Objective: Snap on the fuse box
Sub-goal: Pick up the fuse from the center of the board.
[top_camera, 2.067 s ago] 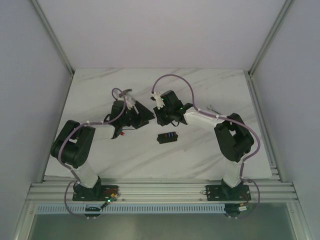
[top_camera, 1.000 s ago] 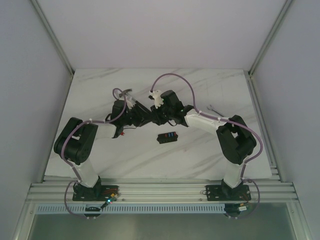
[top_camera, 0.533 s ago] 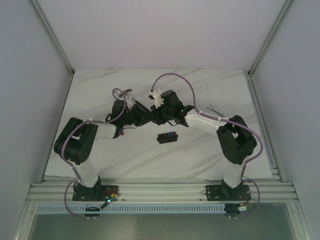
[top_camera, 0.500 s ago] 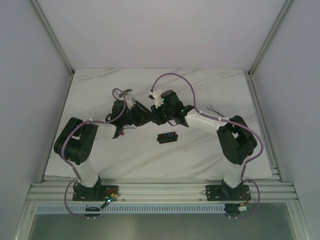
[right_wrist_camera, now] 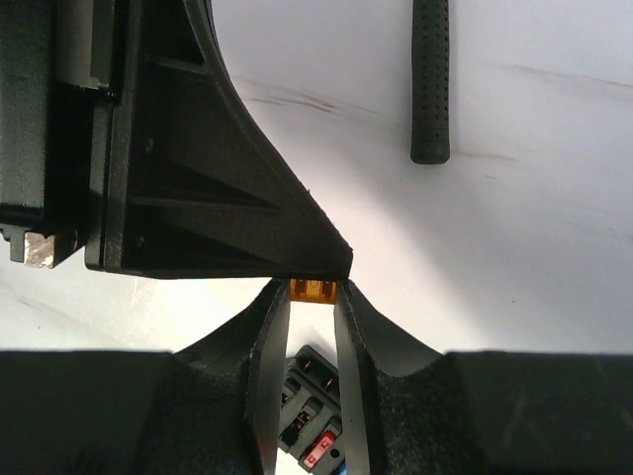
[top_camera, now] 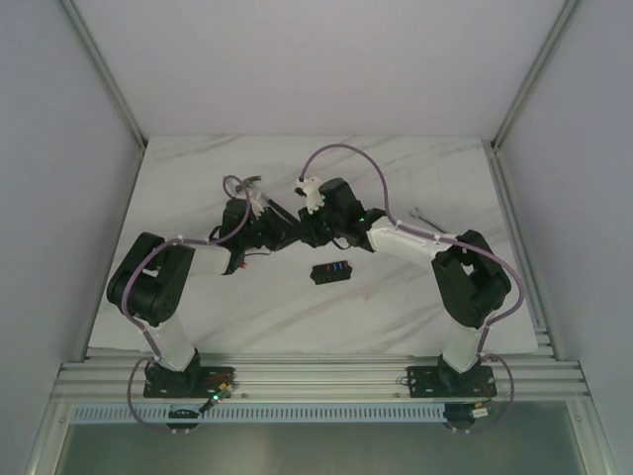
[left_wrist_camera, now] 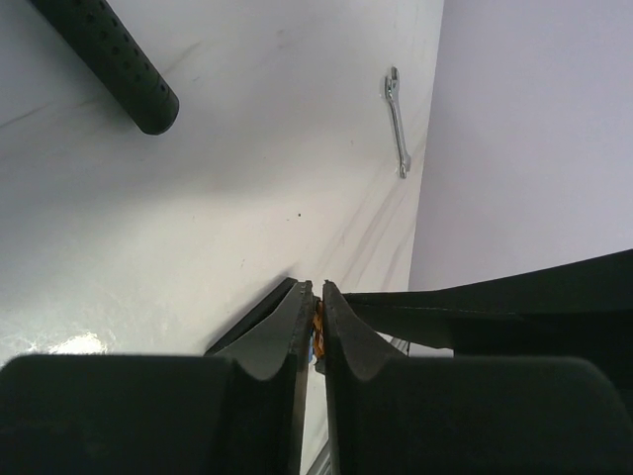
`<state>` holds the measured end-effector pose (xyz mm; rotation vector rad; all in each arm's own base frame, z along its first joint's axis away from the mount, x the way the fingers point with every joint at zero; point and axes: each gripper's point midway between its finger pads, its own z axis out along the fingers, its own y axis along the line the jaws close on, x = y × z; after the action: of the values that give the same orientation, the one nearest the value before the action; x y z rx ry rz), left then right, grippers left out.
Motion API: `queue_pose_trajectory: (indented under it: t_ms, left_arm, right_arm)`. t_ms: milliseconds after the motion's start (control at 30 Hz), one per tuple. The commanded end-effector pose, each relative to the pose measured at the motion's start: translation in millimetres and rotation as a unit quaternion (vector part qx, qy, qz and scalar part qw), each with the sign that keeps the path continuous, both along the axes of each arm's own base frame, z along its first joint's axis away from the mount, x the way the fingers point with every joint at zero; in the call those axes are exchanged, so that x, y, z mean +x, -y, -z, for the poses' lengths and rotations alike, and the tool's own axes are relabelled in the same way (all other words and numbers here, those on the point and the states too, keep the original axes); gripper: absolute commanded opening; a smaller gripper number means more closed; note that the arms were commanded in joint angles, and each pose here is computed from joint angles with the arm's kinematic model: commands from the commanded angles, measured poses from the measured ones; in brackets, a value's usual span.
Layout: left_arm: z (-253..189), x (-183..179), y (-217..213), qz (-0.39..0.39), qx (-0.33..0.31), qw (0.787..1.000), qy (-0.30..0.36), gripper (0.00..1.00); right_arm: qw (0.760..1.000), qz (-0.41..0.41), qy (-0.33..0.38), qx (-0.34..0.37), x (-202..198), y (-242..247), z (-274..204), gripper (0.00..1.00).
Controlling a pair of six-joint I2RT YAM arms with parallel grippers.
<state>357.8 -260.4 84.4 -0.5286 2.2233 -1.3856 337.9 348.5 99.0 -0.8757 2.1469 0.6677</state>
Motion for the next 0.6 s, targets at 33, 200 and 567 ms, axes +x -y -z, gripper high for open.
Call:
queue_pose_trajectory:
  t_ms: [33, 200, 567]
  left_arm:
    - [1, -7, 5, 0.009, -0.004, 1.0, -0.003, 0.13]
    - [-10, -8, 4, 0.004, -0.006, 1.0, 0.008, 0.0]
    - [-37, -16, -1, -0.019, -0.029, 0.998, 0.044, 0.0]
  right_arm:
    - [0.999, 0.001, 0.031, 0.033, 3, -9, -26, 0.26]
    - [0.998, 0.007, 0.038, 0.041, 2, -9, -32, 0.26]
    - [0.988, 0.068, 0.063, 0.123, -4, 4, -79, 0.41]
